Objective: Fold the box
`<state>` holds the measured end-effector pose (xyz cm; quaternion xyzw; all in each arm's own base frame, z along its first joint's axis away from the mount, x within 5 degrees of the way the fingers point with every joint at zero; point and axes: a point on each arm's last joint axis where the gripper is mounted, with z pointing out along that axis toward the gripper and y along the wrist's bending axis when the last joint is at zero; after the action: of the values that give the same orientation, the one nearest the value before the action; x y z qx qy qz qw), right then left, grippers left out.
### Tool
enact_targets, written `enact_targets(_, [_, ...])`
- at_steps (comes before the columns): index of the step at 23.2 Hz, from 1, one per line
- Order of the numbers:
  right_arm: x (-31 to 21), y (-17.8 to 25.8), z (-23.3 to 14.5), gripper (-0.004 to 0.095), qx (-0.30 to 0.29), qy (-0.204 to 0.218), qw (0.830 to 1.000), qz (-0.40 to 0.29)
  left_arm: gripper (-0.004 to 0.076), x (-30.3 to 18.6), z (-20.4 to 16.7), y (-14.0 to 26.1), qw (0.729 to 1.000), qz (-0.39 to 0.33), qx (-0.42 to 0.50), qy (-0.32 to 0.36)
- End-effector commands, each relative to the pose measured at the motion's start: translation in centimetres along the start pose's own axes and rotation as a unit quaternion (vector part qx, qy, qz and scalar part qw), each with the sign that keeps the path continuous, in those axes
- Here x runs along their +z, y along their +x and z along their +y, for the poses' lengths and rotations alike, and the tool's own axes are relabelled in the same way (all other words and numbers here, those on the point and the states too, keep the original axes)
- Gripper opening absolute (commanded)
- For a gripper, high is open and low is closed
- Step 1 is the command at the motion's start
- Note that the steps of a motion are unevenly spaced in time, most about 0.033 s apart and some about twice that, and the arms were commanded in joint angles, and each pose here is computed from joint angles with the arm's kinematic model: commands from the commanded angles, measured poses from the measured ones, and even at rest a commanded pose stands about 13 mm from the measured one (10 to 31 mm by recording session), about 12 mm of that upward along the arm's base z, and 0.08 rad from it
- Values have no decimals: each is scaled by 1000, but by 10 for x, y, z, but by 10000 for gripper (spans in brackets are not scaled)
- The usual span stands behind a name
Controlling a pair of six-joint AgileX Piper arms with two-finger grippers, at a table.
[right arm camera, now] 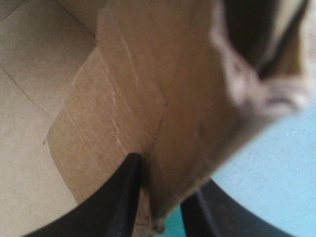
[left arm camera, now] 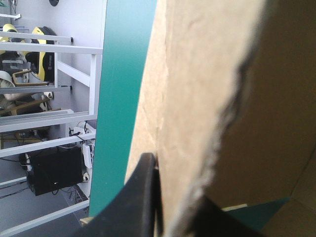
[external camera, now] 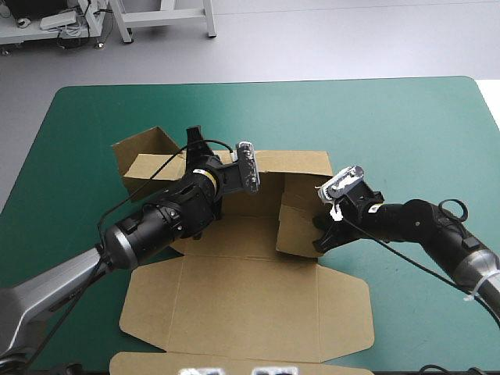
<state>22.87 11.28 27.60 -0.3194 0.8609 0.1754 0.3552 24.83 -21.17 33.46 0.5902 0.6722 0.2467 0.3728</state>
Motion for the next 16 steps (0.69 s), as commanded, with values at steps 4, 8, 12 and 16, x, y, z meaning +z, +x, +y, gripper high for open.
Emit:
enact_targets(4, [-13,-11,7,540,0,-15,1000,-21,-8,-11,3,-5,999,-31,-34,8])
enact_targets(8, [-28,-11,16,541,-7,-29,999,-26,-8,-11,4,-4,999,-29,-25,-2])
enact_targets(12, [-59,-12,26,541,-31,-21,998,-60,-8,-11,5,-4,999,-25,-23,-7])
enact_targets(16, [-88,-11,26,541,-37,48,993,-98,-8,-11,7,-3,999,-23,-35,-17])
